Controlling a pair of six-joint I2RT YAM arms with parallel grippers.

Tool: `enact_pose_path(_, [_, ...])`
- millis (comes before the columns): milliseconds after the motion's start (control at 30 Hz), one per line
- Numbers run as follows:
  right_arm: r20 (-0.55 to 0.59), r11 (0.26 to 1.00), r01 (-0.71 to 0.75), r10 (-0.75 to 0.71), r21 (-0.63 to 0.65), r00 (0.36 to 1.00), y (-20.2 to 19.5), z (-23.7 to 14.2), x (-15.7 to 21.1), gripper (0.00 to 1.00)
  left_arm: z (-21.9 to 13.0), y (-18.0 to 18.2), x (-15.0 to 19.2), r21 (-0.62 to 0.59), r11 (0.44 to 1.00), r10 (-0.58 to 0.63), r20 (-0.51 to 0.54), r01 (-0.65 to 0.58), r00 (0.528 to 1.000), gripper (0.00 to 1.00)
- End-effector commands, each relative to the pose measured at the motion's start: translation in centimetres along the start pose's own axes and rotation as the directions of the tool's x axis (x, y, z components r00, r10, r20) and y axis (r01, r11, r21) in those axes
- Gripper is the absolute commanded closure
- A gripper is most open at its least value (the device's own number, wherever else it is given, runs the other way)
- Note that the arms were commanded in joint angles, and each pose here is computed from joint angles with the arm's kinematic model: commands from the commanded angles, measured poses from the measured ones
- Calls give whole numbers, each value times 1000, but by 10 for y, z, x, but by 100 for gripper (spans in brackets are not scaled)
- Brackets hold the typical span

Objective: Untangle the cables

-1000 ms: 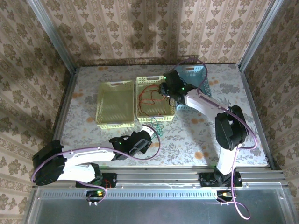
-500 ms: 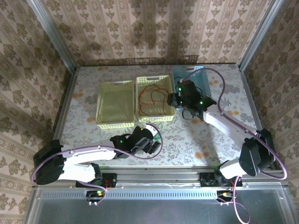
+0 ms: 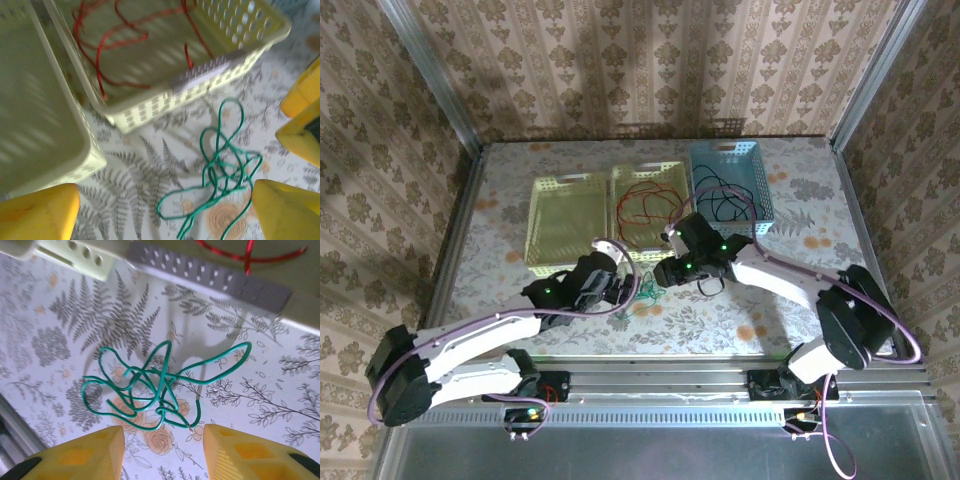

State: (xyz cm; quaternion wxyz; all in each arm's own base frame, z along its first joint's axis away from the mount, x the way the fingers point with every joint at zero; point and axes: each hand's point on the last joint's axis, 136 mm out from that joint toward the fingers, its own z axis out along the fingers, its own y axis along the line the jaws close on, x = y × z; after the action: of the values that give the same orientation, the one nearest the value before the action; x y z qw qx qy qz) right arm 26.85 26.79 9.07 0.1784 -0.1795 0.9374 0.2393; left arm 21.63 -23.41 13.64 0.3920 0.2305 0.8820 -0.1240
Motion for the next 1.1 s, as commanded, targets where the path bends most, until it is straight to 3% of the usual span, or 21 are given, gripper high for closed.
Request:
enact_pose_path(0, [-7,996,-26,26,82,1000,-11,7,-13,55,5,-9,12,11,1000,12,-95,-11,995,11])
enact_pose_path(267, [-41,977,-116,125,181,991,-30,35,-19,55,27,-31,30,-10,985,169,-192,-174,967,12])
enact_pose_path(700, [-80,950,-172,199,262,977,-48,52,-2,58,46,-39,44,-15,973,220,-221,-229,950,21])
enact_pose_path(767, [-81,948,-183,210,261,974,-49,57,0,66,49,-42,44,-11,973,223,-218,-231,950,23])
enact_pose_path(900, [-70,953,-190,212,236,975,-45,55,-1,96,54,-42,45,-14,968,241,-214,-250,947,26])
enact_pose_path(1067, [-13,966,-192,197,175,980,-36,28,-9,100,65,-46,46,-2,955,288,-217,-296,932,34])
